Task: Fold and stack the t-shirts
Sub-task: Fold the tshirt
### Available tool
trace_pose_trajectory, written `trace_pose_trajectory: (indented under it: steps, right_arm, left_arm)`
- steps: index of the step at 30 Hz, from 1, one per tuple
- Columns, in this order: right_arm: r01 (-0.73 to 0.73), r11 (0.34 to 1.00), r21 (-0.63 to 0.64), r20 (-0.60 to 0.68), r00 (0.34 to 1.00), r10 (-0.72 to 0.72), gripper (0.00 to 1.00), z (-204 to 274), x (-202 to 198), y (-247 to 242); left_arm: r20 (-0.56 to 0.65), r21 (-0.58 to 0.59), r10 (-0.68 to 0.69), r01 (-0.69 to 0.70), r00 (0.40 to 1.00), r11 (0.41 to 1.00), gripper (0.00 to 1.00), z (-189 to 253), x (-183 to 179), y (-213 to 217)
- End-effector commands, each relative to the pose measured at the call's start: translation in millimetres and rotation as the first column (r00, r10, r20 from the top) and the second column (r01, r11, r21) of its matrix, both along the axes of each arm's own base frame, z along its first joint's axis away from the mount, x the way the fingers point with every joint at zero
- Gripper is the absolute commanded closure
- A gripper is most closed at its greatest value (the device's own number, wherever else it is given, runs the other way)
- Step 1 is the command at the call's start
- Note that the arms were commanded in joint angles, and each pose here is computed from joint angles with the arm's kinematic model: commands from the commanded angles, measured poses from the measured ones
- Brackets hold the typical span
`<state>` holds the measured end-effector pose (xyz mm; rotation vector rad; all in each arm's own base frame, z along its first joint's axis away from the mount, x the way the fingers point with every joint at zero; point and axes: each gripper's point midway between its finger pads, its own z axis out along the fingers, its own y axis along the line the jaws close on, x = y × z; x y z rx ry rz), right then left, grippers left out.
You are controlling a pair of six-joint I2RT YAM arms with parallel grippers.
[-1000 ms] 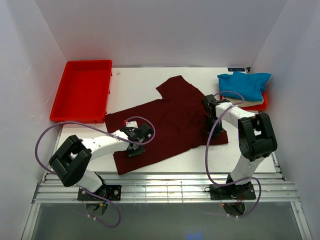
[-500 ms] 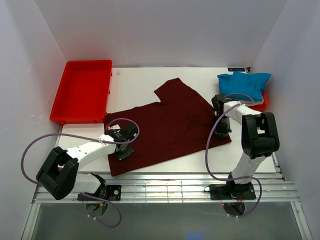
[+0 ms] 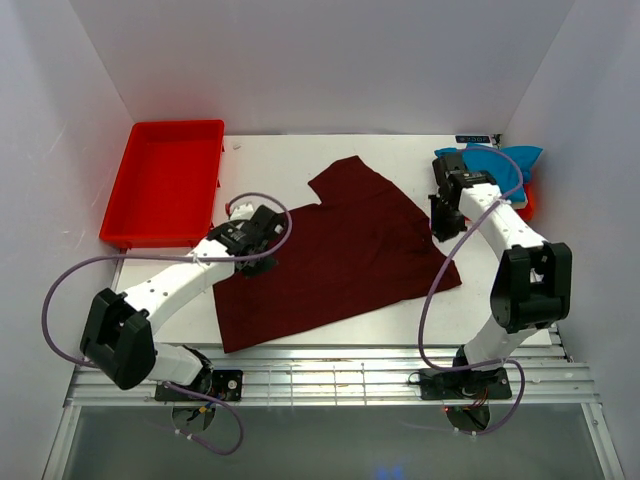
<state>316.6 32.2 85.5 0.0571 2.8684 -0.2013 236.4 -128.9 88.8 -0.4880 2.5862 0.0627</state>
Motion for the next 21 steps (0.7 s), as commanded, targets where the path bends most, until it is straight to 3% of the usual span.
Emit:
trace_pose_trajectory:
  steps: [1, 8, 11, 13, 17, 21]
  right_arm:
    - [-0.104, 0.987, 0.123, 0.173, 0.981, 0.082, 0.92, 54.3, 27.5, 28.3]
    - [-0.212, 0.953, 0.215, 0.169, 0.970, 0.177, 0.90, 43.2, 60.6, 69.6]
    - [-0.269, 0.927, 0.261, 0.171, 0.958, 0.230, 0.88, 38.2, 75.5, 95.0]
    - [-0.300, 0.910, 0.285, 0.161, 0.951, 0.263, 0.81, 31.8, 81.6, 109.4]
    - [-0.399, 0.870, 0.289, 0.209, 0.914, 0.349, 0.72, 40.7, 98.1, 147.4]
    - [-0.443, 0.855, 0.270, 0.162, 0.896, 0.413, 0.69, 24.1, 97.9, 167.1]
  left_arm:
    - [0.110, 0.010, -0.075, 0.074, 0.991, 0.997, 1.00, 35.4, 42.2, -19.2]
    - [0.146, -0.080, -0.230, 0.244, 0.962, 0.967, 1.00, 30.2, 71.0, -82.4]
    - [0.105, -0.102, -0.274, 0.284, 0.956, 0.953, 1.00, 13.1, 64.5, -101.2]
    - [0.077, -0.119, -0.299, 0.307, 0.951, 0.944, 1.00, 1.8, 57.5, -109.8]
    - [0.065, -0.149, -0.343, 0.349, 0.937, 0.925, 1.00, -8.0, 43.8, -129.9]
    - [0.043, -0.151, -0.378, 0.380, 0.925, 0.912, 1.00, -17.4, 33.3, -142.8]
